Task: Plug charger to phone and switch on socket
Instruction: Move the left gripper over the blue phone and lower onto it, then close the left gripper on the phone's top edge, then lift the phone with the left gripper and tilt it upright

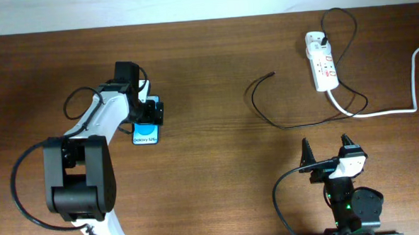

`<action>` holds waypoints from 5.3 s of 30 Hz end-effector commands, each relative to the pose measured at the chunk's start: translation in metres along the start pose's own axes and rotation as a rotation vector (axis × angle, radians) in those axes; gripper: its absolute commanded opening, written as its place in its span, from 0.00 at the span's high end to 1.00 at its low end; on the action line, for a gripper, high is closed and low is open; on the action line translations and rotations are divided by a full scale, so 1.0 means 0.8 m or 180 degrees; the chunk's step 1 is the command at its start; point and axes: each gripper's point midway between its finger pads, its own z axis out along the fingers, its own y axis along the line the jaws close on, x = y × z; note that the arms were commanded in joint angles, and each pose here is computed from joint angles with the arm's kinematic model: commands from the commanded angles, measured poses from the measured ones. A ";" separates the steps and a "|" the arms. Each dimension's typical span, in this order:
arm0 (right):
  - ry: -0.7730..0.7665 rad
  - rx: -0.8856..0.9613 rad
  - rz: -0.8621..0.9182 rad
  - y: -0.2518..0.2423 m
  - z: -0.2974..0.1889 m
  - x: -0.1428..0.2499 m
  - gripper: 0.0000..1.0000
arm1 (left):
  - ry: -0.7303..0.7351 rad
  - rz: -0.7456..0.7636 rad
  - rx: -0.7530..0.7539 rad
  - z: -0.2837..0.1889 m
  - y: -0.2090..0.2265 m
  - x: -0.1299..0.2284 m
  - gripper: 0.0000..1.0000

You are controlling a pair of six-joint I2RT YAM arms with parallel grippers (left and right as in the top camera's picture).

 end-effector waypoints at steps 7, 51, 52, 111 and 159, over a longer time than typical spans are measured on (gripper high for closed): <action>0.0010 -0.0002 0.0026 0.000 0.000 0.004 0.02 | -0.0006 -0.0034 0.0095 0.005 -0.006 -0.006 0.01; 0.0010 -0.0002 0.0026 0.000 0.000 0.004 0.02 | 0.0231 -0.0195 0.0093 0.035 -0.006 0.026 0.27; 0.0010 -0.0003 0.0026 0.000 0.000 0.004 0.02 | 0.0231 -0.0195 0.0094 0.035 -0.006 0.026 0.27; 0.0010 -0.0002 0.0026 0.000 0.000 0.004 0.02 | 0.0371 -0.0212 0.0354 -0.012 -0.024 0.005 0.50; 0.0010 -0.0002 0.0026 0.000 0.000 0.004 0.02 | -0.0108 -0.0171 0.0948 -0.353 -0.066 0.096 0.61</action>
